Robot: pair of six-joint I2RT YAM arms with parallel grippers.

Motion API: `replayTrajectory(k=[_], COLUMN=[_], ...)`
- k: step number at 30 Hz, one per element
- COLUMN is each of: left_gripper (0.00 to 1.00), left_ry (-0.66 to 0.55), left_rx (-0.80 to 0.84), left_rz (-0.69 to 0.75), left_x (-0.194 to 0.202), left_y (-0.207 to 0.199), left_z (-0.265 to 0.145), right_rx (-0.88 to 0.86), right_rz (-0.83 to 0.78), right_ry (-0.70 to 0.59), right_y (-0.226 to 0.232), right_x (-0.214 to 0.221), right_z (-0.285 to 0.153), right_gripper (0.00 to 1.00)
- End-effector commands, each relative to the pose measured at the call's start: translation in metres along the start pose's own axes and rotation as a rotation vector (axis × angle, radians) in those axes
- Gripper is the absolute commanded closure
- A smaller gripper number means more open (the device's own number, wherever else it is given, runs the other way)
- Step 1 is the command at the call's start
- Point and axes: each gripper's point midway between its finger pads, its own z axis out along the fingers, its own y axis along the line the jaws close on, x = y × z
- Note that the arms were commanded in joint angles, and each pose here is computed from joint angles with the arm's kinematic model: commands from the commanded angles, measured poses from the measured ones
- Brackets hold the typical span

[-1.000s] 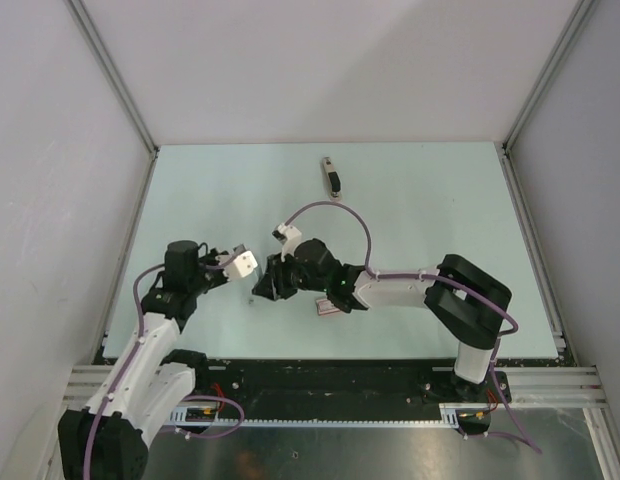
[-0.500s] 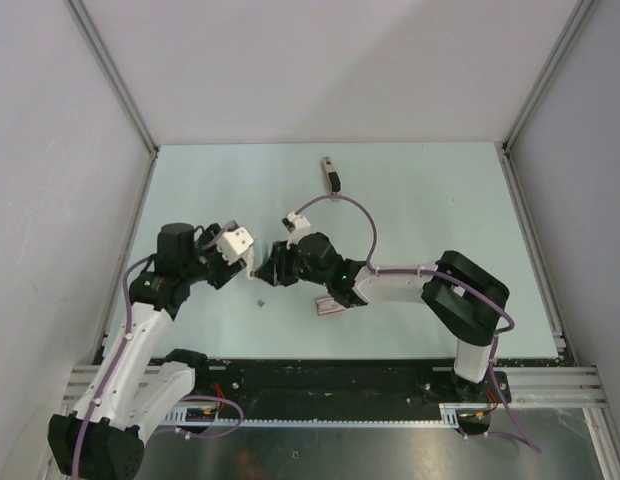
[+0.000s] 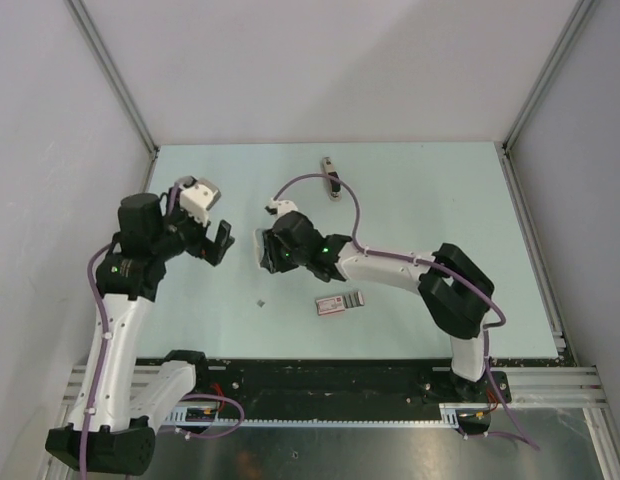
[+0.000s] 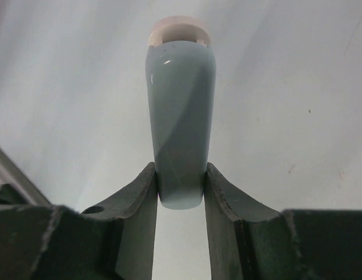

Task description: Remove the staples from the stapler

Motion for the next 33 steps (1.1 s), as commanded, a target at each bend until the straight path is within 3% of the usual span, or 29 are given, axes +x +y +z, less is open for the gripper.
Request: replayTrajectory(k=[1, 8, 17, 26, 30, 33], left_gripper=[0.0, 0.0, 0.01, 0.01, 0.01, 0.01], left_ry=[-0.032, -0.001, -0.013, -0.027, -0.033, -0.013], left_rx=[-0.071, -0.088, -0.121, -0.145, -0.184, -0.303], left_rz=[-0.109, -0.134, -0.127, -0.139, -0.163, -0.221], left_x=[-0.023, -0.012, -0.015, -0.018, -0.025, -0.023], left_y=[0.014, 0.018, 0.021, 0.024, 0.033, 0.059], left_z=[-0.012, -0.007, -0.014, -0.02, -0.022, -0.025], right_rx=[0.223, 0.332, 0.312, 0.248, 0.205, 0.159], right_rz=[-0.173, -0.275, -0.312, -0.288, -0.271, -0.245], right_ry=[0.203, 0.29, 0.366, 0.402, 0.375, 0.35], right_y=[-0.032, -0.035, -0.021, -0.008, 0.006, 0.017], right_x=[0.041, 0.054, 0.072, 0.1, 0.097, 0.092], right_z=[-0.004, 0.014, 0.05, 0.055, 0.051, 0.047], right_gripper=[1.0, 1.0, 1.0, 0.62, 0.53, 0.49])
